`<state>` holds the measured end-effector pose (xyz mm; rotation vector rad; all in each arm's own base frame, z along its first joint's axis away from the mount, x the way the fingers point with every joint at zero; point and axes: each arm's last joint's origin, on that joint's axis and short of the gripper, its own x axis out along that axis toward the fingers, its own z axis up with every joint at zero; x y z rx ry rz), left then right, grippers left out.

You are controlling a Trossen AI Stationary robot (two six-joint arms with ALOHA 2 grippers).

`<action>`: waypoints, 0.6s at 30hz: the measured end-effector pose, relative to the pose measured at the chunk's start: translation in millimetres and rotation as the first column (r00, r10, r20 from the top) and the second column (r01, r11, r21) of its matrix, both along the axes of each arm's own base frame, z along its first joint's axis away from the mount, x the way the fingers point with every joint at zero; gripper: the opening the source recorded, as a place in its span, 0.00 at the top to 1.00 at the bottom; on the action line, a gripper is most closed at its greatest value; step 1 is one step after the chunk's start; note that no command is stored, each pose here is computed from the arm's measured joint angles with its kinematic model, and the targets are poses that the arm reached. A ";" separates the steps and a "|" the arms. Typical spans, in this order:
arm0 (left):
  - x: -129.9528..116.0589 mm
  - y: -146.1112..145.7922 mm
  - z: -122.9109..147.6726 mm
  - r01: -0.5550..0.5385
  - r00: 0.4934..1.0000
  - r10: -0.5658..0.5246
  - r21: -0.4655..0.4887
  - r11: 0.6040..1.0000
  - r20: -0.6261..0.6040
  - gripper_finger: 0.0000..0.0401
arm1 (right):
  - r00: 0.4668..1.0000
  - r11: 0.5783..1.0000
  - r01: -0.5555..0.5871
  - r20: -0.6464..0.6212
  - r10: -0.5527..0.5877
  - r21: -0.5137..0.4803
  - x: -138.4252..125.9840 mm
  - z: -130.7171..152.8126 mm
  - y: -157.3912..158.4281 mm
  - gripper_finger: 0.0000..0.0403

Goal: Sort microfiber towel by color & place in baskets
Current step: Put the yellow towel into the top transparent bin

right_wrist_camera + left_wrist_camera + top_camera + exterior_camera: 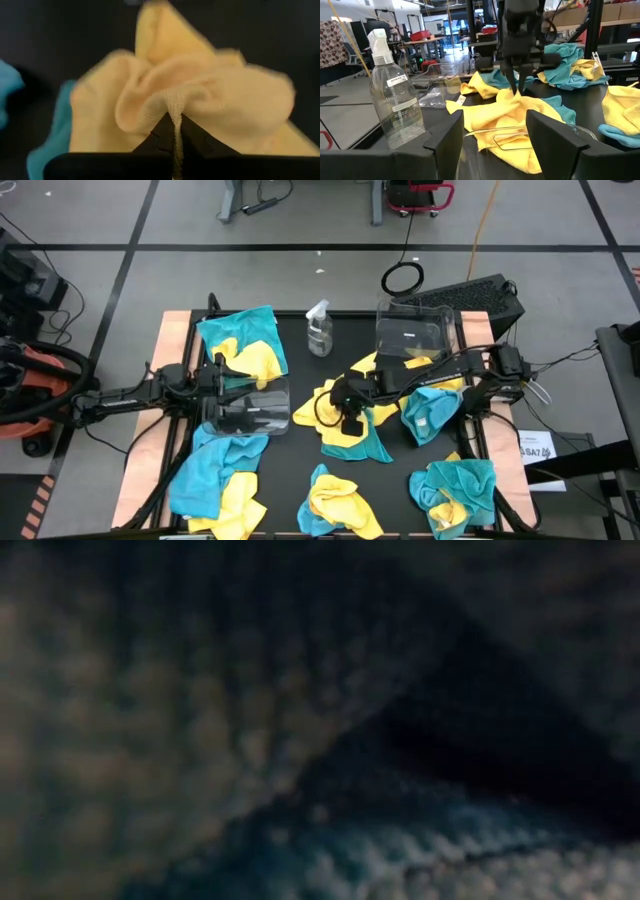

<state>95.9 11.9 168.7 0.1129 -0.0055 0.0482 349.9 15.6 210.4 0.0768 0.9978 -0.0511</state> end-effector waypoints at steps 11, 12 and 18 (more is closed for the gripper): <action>0.2 0.1 0.0 -0.004 1.000 0.004 0.000 1.000 0.000 0.45 | 0.974 0.988 0.043 0.227 -0.009 -0.148 -16.7 80.0 -17.4 1.00; 0.2 0.1 0.1 -0.004 1.000 0.004 0.000 1.000 0.000 0.45 | 0.969 0.984 0.060 0.246 -0.017 -0.168 -20.4 87.8 -20.2 1.00; 0.2 0.2 0.1 -0.006 1.000 0.006 0.000 1.000 0.001 0.45 | 0.923 0.934 0.198 0.377 -0.077 -0.296 -47.2 137.7 -36.3 1.00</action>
